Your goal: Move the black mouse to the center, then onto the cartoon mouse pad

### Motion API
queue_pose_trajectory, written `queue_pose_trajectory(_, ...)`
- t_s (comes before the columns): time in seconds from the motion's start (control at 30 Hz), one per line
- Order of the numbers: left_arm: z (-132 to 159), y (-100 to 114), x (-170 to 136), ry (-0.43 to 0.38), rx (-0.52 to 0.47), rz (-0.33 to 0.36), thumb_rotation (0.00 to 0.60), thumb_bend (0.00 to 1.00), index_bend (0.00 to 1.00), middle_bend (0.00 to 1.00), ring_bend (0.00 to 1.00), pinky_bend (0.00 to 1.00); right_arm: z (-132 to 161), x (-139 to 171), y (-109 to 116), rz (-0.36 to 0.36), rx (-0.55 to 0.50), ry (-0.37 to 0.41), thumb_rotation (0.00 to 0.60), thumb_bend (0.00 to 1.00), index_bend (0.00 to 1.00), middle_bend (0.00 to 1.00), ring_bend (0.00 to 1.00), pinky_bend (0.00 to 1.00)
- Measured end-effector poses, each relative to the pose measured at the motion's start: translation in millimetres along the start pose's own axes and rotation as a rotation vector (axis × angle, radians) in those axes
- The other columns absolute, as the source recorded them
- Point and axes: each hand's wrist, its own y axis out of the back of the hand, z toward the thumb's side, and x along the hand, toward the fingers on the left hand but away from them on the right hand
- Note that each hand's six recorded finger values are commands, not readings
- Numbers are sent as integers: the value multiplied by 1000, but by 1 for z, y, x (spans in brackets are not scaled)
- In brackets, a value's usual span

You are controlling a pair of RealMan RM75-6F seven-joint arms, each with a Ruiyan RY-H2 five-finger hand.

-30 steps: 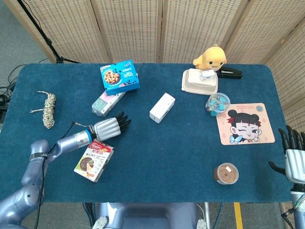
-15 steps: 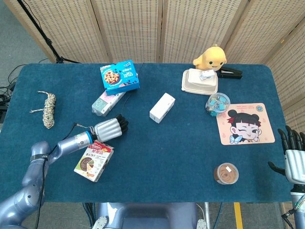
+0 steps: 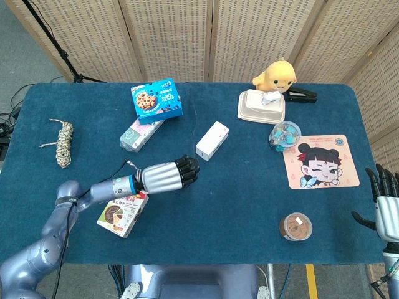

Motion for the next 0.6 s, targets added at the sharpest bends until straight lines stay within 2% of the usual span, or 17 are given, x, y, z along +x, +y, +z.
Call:
queue_pose_trajectory(0.23, 31, 19, 44, -49, -33, 102, 600, 402, 567, 399, 362, 360, -2, 1, 4, -6, -14, 1, 600, 0, 0, 0, 0, 0)
queue_pose_trajectory(0.6, 67, 12, 80, -66, -75, 68, 600, 397, 567, 399, 361, 360, -7, 3, 10, -13, -32, -6, 600, 0, 0, 0, 0, 0)
